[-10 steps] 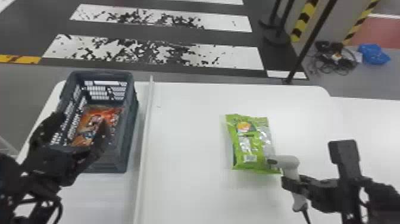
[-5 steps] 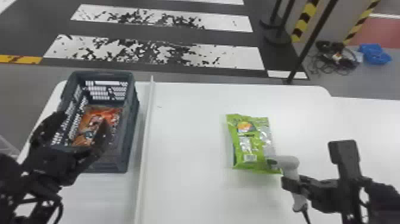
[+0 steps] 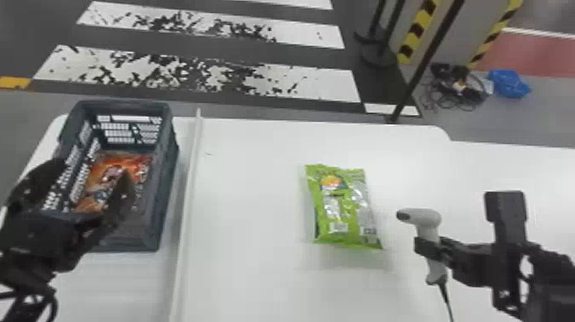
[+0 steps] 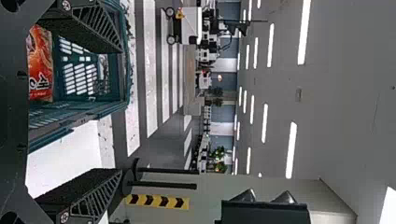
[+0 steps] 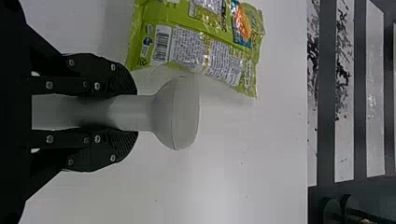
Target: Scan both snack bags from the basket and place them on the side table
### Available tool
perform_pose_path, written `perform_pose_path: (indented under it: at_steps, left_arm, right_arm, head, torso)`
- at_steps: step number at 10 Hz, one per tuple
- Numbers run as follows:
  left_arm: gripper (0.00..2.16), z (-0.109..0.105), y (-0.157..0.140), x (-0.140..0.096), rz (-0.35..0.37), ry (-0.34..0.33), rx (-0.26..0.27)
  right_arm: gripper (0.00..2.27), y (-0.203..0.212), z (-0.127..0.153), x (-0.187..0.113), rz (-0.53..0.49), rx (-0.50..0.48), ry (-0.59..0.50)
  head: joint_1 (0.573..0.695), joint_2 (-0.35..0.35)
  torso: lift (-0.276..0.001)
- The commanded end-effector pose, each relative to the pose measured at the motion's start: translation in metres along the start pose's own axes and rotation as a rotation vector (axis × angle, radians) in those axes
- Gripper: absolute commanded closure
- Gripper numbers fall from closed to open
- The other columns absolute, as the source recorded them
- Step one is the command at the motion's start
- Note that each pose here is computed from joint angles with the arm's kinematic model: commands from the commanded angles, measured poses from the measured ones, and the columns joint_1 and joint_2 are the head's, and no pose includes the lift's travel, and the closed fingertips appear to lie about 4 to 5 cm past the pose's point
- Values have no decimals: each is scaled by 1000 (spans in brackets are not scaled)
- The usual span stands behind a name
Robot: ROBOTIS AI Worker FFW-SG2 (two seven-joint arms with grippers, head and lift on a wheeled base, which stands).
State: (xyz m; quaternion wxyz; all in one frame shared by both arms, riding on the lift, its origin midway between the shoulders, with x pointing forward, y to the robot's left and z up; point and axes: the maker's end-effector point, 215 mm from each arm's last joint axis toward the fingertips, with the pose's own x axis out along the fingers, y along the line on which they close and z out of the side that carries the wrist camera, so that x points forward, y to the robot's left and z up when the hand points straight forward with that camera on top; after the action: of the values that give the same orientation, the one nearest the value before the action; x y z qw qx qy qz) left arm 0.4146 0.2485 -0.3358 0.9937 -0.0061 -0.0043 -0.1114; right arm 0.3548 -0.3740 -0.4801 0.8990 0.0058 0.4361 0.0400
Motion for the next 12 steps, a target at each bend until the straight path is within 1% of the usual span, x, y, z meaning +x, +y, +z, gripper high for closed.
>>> perform_pose_path:
  at_steps: [1,2,5,8,12]
  left_arm:
    - [87,0,0,0,-2,0,2]
    - [87,0,0,0,-2,0,-1]
    - [87,0,2,-2,0,1,-4]
    - [87,1,1,-1,-2,-3,-5]
    - [87,1,1,-1,-3,-3,-3]
  right_arm:
    - [2260,-22,4,15,-25,1,-18]
    - [2256,-31,6,24,-30,-10,-31]
    - [2260,-56,-5,45,-56,-12,10]
    - [2256,-69,-11,52,-72,-25,27]
    - [2256,-70,-17,59,-73,-33,43]
  head:
    - [695,-179]
    - [695,-199]
    - [695,-227]
    - [695,-257]
    - [695,-268]
  torso:
    - [-75]
    - [-75]
    - [-75]
    - [-75]
    - [-75]
